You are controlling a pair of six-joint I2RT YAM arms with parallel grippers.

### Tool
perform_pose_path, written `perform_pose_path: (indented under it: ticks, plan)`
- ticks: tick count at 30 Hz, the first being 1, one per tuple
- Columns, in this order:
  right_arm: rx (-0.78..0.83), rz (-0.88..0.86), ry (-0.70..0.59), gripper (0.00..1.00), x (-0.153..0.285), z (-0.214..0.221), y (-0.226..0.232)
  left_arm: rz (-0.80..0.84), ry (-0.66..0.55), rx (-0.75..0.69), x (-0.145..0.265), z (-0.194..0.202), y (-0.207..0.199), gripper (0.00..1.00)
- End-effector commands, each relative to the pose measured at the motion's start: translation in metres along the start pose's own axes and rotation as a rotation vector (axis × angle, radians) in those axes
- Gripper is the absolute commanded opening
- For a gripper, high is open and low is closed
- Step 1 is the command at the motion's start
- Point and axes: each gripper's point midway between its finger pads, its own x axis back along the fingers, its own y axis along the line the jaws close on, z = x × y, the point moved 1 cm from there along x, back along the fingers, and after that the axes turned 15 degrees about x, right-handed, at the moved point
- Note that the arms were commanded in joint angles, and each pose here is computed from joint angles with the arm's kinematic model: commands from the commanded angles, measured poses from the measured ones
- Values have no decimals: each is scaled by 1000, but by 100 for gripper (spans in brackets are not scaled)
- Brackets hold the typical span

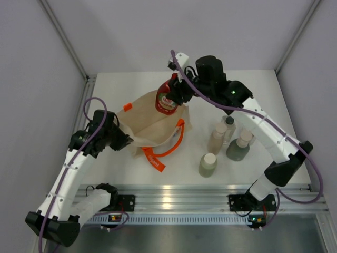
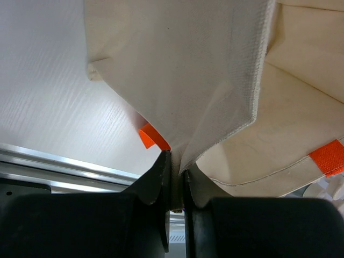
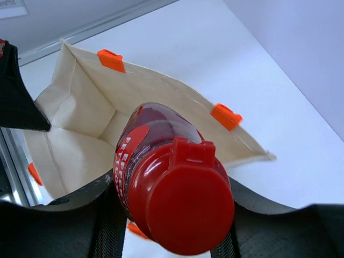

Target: Take the personal care products out of the canvas bag

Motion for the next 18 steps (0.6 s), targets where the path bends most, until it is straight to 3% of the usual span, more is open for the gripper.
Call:
perform_pose_path:
  ticks: [1,6,11,18]
  plan:
    - [-70,236,-139,0,88,-63,-33,-35,-61,-9,-4,-12,3,0]
    - [-217,442,-40,0,146,-38,-55,-39,-63,-10,-5,-13,1,0]
    - [-262,569,58,0,184,-6,-63,-44,-60,-18,-7,-13,0,0]
    - [-276,649,160,0,168,26,-101,-51,-61,-28,-8,-13,4,0]
